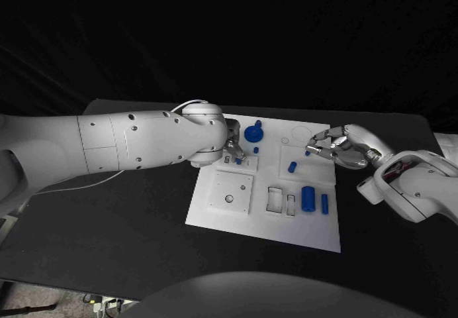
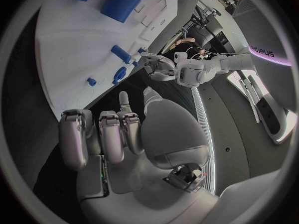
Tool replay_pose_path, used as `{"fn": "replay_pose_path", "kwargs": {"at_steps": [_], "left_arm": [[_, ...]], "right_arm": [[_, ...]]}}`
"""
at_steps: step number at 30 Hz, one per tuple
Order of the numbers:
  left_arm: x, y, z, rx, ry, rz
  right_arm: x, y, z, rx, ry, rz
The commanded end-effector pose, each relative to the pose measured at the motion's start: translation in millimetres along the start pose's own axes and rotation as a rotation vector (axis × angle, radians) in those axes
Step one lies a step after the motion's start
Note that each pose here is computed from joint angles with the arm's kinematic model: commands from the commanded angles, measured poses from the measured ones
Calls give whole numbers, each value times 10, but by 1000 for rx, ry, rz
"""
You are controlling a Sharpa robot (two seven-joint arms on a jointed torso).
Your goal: Assemble the parts on the task board
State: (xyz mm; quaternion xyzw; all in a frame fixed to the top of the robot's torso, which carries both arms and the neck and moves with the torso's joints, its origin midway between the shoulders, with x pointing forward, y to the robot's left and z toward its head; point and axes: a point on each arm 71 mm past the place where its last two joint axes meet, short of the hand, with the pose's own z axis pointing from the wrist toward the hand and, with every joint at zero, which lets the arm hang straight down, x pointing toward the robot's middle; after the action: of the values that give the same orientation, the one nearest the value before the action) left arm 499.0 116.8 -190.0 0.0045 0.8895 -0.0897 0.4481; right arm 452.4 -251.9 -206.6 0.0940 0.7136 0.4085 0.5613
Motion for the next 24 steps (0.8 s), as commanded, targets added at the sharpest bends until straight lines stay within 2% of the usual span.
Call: {"fn": "replay_pose_path", "kwargs": {"at_steps": [1,24], "left_arm": [[92,78,9,-109,57,15],[94,95,42,-120,81,26]], "right_arm": [[9,7,-2,-11,7,-5],[16,9,2,-10,11,-4]]}}
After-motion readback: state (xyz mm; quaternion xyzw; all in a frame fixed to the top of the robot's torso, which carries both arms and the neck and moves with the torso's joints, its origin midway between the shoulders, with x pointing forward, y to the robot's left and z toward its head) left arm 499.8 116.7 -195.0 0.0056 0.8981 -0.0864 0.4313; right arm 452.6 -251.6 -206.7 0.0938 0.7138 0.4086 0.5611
